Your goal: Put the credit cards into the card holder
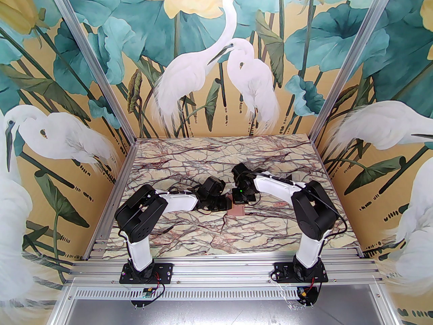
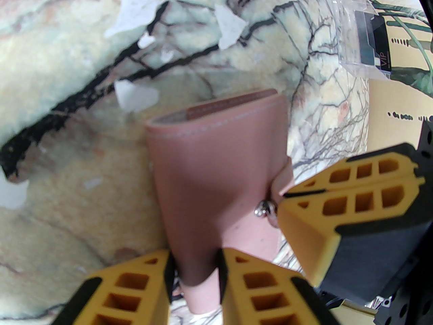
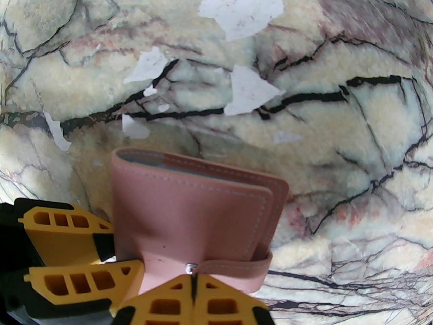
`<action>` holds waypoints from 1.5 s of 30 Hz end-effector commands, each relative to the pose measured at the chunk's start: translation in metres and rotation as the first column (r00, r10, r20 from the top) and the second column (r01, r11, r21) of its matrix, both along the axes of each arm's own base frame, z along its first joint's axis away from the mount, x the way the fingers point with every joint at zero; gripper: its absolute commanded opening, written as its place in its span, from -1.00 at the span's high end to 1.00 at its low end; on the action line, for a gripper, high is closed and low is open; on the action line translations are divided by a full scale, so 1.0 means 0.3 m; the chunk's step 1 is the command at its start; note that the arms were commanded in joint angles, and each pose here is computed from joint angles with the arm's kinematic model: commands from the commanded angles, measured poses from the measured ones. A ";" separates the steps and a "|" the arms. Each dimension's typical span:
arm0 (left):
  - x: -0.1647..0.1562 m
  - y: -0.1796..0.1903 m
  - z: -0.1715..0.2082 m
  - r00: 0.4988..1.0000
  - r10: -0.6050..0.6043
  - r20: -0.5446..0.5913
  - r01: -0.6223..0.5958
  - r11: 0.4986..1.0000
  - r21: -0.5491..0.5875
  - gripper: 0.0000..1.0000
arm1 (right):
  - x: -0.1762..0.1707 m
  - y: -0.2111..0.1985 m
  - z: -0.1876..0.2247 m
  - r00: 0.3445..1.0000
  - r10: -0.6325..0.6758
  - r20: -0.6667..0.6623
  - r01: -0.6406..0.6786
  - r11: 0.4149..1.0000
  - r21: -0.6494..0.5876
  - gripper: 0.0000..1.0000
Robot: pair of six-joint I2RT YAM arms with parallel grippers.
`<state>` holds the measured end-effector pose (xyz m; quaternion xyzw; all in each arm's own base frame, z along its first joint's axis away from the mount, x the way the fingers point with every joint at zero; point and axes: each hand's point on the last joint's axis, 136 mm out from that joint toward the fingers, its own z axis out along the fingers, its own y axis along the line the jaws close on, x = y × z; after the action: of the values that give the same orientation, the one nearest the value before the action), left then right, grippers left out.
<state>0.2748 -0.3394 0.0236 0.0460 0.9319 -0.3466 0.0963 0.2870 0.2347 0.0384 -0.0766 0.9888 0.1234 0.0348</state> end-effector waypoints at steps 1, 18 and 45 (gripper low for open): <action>-0.030 0.011 -0.071 1.000 -0.021 -0.011 0.022 0.999 0.040 0.39 | 0.009 0.017 -0.014 1.000 0.029 0.003 -0.029 0.999 -0.021 1.00; -0.032 0.010 -0.070 1.000 -0.021 -0.011 0.022 0.999 0.035 0.39 | 0.000 0.048 -0.050 0.998 0.063 -0.028 -0.064 0.997 -0.034 1.00; -0.031 0.009 -0.065 1.000 -0.021 -0.008 0.021 0.999 0.031 0.39 | -0.037 0.053 -0.104 0.994 0.079 -0.075 -0.082 0.995 -0.049 1.00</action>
<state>0.2747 -0.3394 0.0231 0.0466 0.9309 -0.3487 0.0985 0.2883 0.2416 0.0328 -0.0948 0.9902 0.1008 0.0200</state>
